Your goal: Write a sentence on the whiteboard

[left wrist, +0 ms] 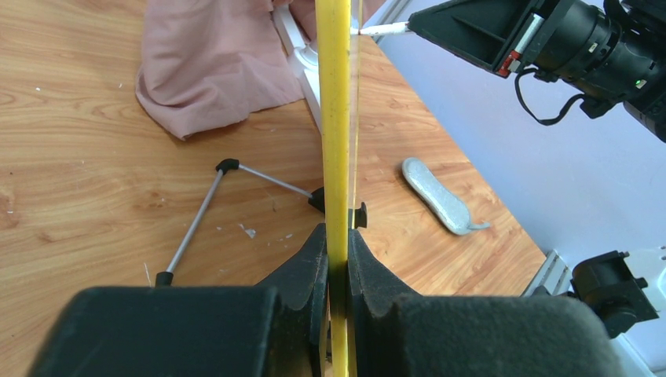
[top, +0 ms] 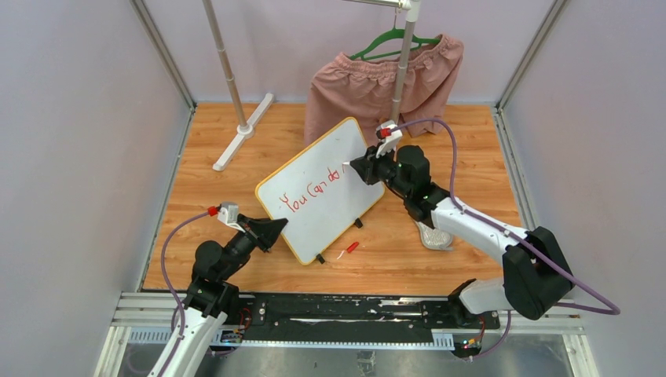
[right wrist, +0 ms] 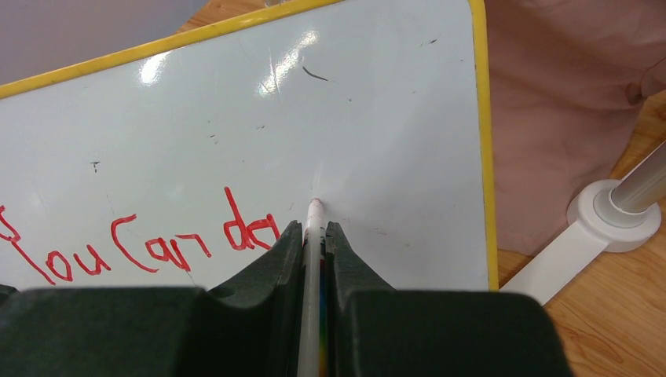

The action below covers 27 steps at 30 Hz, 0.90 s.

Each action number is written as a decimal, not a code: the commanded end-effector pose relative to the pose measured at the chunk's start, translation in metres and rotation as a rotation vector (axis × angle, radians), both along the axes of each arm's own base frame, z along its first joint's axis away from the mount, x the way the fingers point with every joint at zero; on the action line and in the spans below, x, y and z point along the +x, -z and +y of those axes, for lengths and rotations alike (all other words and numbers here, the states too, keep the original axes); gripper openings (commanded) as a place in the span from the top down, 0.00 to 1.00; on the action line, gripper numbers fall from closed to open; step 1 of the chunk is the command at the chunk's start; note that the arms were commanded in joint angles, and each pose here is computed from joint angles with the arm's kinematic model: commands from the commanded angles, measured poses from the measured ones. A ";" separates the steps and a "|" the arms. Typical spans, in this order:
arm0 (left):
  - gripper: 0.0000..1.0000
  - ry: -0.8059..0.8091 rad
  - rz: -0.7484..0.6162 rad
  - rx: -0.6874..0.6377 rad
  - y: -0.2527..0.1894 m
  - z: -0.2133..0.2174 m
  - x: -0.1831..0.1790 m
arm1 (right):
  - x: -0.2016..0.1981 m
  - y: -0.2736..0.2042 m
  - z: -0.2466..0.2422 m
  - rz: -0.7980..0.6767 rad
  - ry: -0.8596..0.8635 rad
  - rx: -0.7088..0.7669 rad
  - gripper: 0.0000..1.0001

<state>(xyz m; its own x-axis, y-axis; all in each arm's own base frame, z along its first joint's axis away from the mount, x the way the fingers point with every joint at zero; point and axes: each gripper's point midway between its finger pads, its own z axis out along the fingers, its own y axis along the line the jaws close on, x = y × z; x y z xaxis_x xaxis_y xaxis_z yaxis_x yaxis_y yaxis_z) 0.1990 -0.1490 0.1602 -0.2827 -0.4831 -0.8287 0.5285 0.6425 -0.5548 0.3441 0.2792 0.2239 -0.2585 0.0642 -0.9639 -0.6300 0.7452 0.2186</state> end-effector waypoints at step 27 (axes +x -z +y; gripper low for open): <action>1.00 0.026 0.060 0.073 0.043 -0.002 -0.004 | -0.016 0.000 -0.010 -0.021 0.021 0.009 1.00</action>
